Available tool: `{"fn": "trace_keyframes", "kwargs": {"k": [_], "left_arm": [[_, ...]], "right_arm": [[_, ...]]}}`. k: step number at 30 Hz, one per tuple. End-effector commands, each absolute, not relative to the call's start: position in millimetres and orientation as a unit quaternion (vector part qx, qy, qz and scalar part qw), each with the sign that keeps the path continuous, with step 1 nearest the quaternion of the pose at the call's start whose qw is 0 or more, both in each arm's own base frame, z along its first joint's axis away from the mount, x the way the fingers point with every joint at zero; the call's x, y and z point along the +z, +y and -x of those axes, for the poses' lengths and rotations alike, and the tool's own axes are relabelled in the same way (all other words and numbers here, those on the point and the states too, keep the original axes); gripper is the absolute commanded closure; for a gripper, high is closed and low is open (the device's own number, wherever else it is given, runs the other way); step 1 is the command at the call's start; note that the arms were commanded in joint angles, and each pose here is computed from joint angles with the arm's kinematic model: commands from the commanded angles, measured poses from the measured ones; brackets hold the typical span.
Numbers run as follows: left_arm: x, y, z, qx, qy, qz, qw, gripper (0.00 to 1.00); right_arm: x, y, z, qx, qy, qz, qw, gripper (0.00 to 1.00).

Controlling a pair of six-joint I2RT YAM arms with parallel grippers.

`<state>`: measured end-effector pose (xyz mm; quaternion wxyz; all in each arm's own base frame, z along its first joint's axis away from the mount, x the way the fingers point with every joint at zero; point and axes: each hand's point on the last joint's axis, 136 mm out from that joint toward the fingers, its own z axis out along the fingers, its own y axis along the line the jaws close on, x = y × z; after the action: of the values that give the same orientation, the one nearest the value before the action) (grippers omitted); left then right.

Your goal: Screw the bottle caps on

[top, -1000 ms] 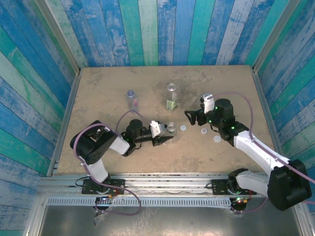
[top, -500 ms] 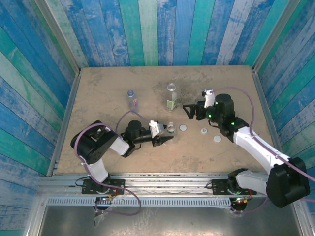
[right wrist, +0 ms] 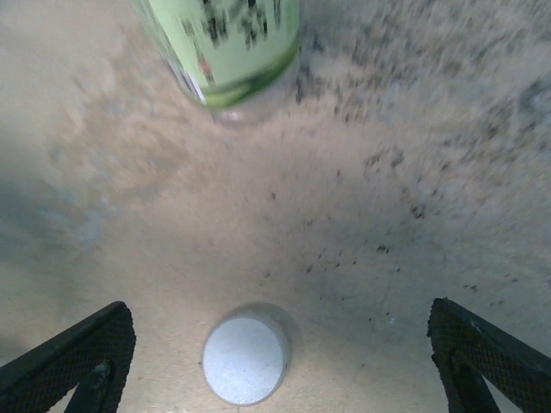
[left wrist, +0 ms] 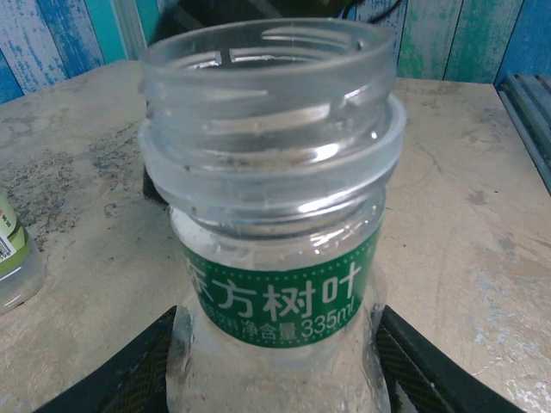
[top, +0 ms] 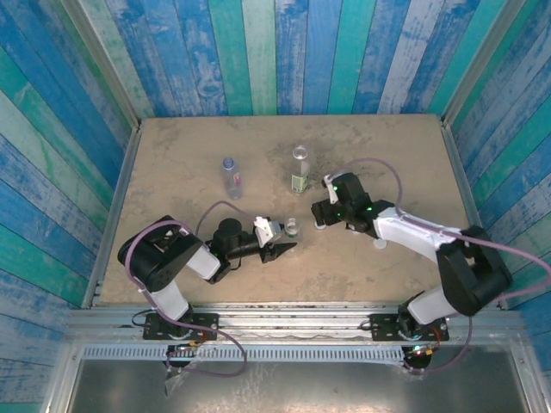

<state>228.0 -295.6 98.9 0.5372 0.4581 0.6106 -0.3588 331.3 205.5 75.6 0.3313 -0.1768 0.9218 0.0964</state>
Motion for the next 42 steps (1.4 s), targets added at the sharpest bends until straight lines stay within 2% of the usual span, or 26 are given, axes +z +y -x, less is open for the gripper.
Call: {"fn": "trace_keyframes", "kwargs": {"k": [1, 11, 18, 25, 27, 36, 42], "left_arm": [[102, -293, -228, -0.349, 0.616, -0.454, 0.541, 0.46], [97, -292, -233, -0.335, 0.624, -0.455, 0.540, 0.45], [93, -295, -232, -0.338, 0.628, -0.459, 0.531, 0.45], [92, -297, -232, -0.340, 0.627, -0.461, 0.529, 0.44], [91, -297, -232, -0.341, 0.627, -0.460, 0.528, 0.44], [93, -297, -232, -0.341, 0.625, -0.463, 0.528, 0.44], [93, -298, -232, -0.341, 0.625, -0.463, 0.528, 0.44]], "right_arm": [[59, 213, -324, 0.070, 0.928, 0.198, 0.308, 0.15], [44, 224, -313, 0.061, 0.933, 0.211, 0.284, 0.37], [30, 219, -311, 0.053, 0.941, 0.195, 0.271, 0.37], [24, 220, -308, 0.063, 0.944, 0.191, 0.261, 0.43], [23, 221, -307, 0.065, 0.944, 0.192, 0.259, 0.49], [15, 219, -305, 0.057, 0.947, 0.199, 0.245, 0.47], [16, 220, -304, 0.059, 0.947, 0.200, 0.245, 0.57]]}}
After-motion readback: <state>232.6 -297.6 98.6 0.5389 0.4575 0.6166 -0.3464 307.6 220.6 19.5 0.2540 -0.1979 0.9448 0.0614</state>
